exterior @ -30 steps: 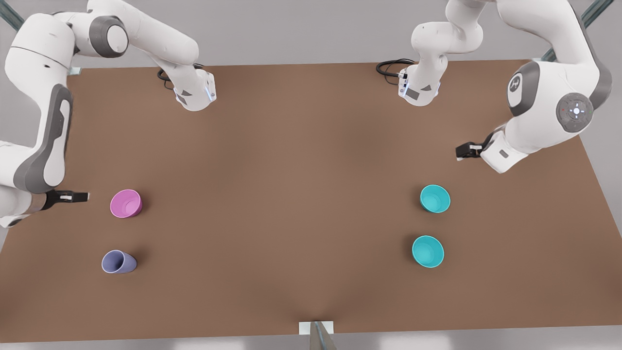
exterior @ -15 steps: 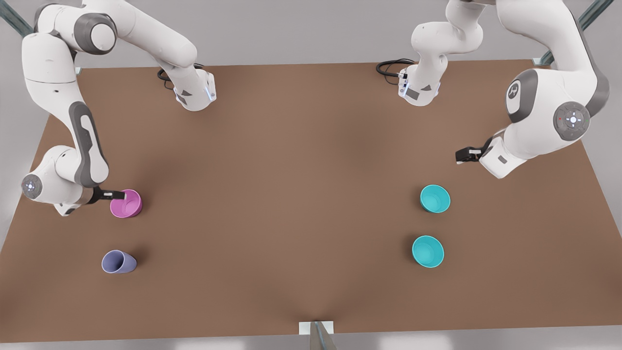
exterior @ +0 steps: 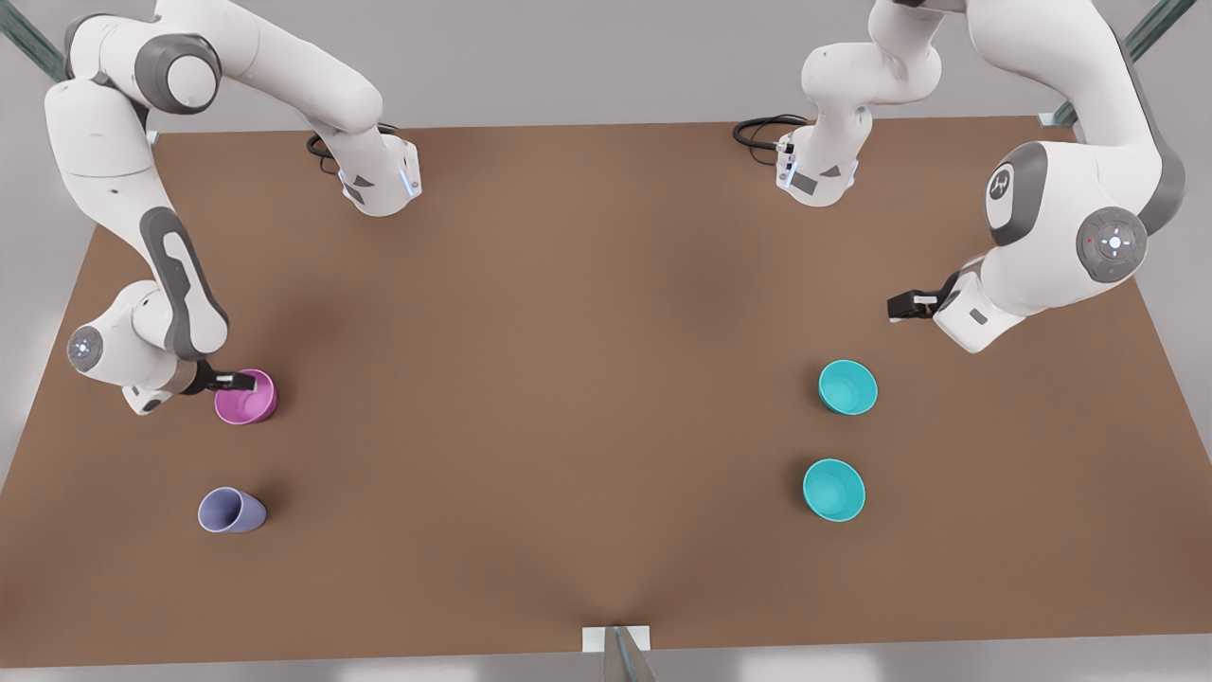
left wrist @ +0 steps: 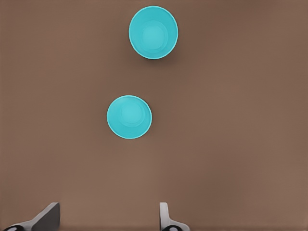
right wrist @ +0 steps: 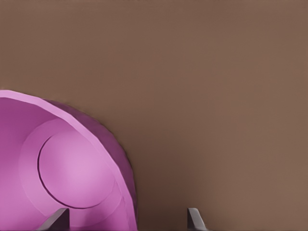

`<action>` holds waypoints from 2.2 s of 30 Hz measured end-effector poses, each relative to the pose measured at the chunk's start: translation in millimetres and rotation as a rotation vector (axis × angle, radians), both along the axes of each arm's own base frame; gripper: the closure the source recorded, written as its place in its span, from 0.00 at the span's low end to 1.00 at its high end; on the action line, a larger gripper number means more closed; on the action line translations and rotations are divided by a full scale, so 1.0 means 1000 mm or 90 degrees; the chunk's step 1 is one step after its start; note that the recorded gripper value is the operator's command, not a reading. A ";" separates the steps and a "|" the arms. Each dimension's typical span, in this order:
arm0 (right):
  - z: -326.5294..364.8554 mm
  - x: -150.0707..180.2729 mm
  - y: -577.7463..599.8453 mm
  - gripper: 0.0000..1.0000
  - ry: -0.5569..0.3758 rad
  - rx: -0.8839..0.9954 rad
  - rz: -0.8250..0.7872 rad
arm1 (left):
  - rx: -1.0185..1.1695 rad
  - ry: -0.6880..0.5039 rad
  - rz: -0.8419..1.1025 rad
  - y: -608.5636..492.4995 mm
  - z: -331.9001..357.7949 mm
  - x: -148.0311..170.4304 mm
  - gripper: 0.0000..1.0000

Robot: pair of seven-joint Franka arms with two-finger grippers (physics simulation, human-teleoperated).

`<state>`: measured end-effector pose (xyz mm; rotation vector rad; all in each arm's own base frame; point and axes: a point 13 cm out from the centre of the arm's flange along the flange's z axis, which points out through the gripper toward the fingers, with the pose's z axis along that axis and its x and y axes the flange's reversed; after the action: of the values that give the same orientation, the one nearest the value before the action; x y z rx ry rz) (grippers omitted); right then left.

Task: Stack the blue bowl on the pink bowl

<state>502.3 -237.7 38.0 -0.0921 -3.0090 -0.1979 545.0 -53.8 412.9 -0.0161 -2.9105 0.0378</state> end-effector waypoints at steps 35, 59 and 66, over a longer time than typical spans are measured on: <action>0.025 0.131 0.694 0.00 0.017 0.128 -0.019 | -0.007 0.047 0.035 0.025 -0.022 0.009 0.00; 0.425 0.133 0.193 0.00 -0.038 -0.119 -0.089 | -0.157 -0.018 -0.003 0.073 -0.348 0.018 0.79; 0.411 0.087 0.204 0.00 0.015 -0.135 0.019 | -0.159 -0.055 -0.062 0.046 -0.316 0.033 0.79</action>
<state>589.8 -33.6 449.4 -0.0674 -2.9959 0.1244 578.1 -7.4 97.1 -0.2067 -2.9658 0.3931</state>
